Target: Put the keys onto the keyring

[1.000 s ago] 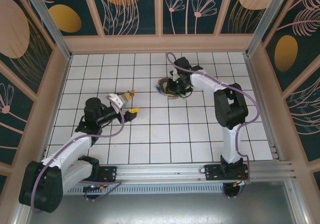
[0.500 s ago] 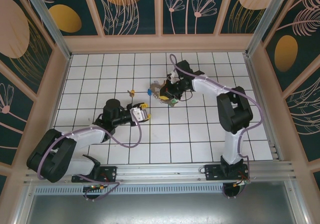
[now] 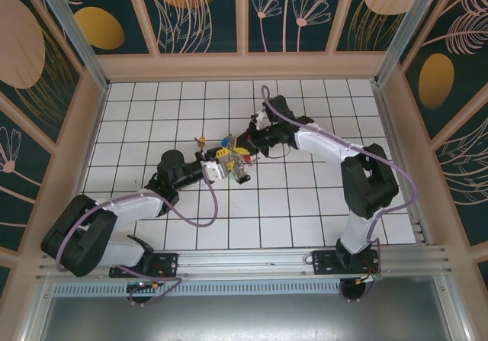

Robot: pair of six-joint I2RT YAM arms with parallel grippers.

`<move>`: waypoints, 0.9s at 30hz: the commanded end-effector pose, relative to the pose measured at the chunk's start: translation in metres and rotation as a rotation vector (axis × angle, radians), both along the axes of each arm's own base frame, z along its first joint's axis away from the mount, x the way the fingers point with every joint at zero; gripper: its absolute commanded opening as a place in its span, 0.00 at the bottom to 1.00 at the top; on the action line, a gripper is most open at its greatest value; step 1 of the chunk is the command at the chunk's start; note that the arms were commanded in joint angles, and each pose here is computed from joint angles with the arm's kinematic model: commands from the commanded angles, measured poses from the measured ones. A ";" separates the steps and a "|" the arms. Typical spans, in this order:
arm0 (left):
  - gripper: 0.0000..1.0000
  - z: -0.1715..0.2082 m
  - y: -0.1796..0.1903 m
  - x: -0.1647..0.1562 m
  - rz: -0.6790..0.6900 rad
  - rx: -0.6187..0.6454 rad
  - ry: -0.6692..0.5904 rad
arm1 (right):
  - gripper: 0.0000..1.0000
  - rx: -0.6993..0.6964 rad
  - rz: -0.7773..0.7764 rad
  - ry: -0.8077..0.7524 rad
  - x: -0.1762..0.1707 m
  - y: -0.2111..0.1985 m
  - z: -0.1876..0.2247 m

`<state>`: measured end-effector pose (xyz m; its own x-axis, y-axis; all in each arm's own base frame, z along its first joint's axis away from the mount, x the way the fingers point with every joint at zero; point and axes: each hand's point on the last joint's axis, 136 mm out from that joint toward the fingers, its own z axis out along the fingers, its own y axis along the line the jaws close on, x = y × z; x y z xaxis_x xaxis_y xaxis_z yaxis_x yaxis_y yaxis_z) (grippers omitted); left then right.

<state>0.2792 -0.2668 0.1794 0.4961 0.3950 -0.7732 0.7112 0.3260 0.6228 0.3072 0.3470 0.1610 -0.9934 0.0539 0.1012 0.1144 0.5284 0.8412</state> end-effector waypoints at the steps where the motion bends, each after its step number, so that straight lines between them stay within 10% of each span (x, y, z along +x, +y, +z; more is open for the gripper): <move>1: 0.34 0.002 0.005 -0.001 0.030 -0.012 -0.018 | 0.00 0.078 -0.002 -0.037 -0.005 0.005 0.033; 13: 0.29 -0.029 0.021 -0.001 0.081 0.187 -0.061 | 0.00 0.071 0.017 -0.026 -0.013 0.011 0.032; 27: 0.26 -0.001 0.024 0.012 0.162 0.068 -0.068 | 0.00 0.088 0.027 -0.005 -0.019 0.026 0.035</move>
<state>0.2878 -0.2420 0.1631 0.4699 0.5593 -0.6829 0.6276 0.3324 0.7040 0.2893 0.3621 0.1702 -0.9894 0.0432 0.1386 0.1410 0.5127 0.8469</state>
